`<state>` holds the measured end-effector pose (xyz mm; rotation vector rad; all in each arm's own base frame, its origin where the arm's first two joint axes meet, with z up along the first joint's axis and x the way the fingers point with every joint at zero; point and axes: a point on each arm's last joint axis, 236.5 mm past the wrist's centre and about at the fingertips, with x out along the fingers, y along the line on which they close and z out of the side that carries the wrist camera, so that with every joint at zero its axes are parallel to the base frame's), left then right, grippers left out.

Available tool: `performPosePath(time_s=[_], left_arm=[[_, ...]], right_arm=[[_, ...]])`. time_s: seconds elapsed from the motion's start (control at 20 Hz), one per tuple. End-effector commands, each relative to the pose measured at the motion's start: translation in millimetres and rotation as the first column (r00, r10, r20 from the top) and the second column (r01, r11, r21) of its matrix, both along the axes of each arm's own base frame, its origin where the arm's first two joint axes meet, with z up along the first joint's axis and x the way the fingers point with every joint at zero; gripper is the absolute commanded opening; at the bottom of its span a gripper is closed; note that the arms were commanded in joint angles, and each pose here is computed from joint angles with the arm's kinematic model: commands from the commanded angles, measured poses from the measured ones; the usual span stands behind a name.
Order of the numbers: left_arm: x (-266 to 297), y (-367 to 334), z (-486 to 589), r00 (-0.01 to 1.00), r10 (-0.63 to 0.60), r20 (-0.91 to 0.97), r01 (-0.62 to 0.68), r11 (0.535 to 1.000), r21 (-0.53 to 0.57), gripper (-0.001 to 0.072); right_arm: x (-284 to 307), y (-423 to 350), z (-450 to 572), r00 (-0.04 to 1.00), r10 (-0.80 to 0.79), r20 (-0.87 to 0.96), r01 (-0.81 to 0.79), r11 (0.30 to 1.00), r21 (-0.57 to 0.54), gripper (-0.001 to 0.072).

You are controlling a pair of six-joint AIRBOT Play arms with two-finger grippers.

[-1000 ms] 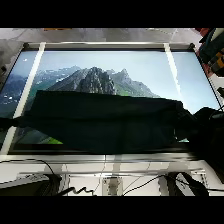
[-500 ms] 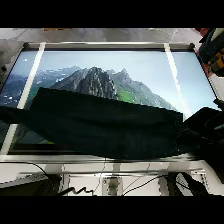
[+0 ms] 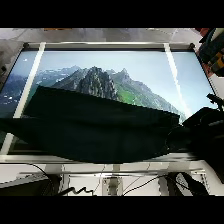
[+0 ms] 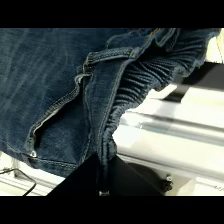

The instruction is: Fold the clothes and pants, and hang the long-sleeved shirts on hangers.

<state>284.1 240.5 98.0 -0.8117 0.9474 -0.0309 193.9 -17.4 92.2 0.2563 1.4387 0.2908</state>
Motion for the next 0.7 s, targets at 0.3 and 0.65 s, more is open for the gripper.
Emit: performPosePath(time_s=[0.3, 0.65], left_arm=[[51, 44, -4, 0.996, 0.092, -0.008, -0.085, 0.945, 0.315, 0.0037], [104, 38, -46, 0.968, 0.203, -0.147, -0.112, 0.876, 0.469, 0.0035]], right_arm=[[69, -17, 18, 0.964, -0.192, 0.186, 0.191, 0.981, 0.025, 0.0045], [167, -18, -35, 0.927, -0.372, 0.051, 0.336, 0.883, 0.328, 0.0045]])
